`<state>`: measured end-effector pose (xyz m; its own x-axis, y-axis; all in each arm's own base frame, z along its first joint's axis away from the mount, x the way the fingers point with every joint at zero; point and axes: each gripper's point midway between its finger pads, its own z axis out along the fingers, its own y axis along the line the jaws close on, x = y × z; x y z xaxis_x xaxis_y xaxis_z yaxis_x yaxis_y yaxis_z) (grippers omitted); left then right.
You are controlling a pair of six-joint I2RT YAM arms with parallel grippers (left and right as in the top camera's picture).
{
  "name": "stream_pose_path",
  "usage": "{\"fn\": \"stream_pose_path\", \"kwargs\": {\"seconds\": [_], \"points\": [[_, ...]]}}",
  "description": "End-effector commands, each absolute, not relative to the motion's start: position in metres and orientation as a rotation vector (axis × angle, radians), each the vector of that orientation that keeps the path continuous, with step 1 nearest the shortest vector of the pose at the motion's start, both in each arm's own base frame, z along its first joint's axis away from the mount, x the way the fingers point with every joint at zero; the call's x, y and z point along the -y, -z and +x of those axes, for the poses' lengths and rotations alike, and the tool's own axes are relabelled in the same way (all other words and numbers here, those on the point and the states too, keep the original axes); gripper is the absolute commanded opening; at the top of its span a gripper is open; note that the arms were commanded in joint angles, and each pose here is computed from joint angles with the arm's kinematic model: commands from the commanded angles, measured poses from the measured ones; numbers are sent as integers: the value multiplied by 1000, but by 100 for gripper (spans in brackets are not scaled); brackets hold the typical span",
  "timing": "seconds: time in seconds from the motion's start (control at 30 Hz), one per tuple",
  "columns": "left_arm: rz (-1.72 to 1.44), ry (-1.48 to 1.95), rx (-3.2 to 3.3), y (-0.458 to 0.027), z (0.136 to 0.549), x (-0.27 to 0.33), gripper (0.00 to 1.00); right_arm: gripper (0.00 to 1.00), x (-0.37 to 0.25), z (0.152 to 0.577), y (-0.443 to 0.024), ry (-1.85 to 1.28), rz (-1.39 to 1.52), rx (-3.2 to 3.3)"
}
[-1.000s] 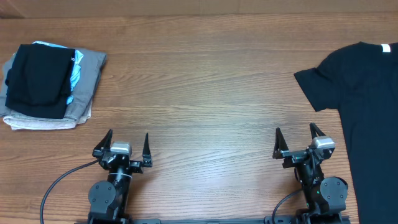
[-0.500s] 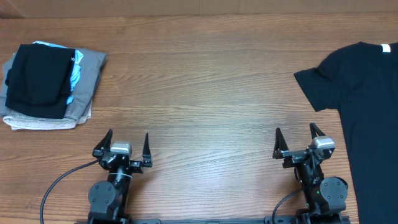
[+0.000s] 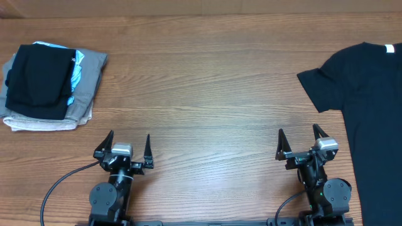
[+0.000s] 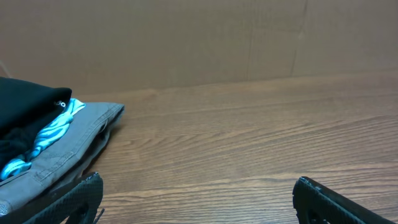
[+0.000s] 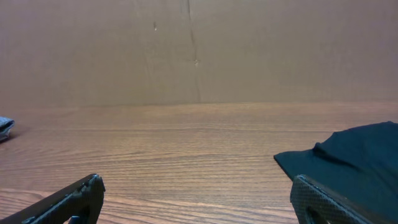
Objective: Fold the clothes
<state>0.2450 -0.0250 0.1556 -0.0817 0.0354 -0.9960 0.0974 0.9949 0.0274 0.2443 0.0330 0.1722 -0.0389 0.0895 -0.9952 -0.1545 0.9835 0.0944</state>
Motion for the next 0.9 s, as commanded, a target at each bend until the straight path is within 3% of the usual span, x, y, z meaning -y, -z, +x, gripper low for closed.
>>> {"fn": "stream_pose_path", "kwargs": {"seconds": [0.0,0.87], "points": [[79,52,-1642,-157,245,22,100,100,-30,245,-171,-188,-36,-1593],[79,52,-1643,-157,245,22,100,100,-32,244,-176,-197,-42,-1573]]}}
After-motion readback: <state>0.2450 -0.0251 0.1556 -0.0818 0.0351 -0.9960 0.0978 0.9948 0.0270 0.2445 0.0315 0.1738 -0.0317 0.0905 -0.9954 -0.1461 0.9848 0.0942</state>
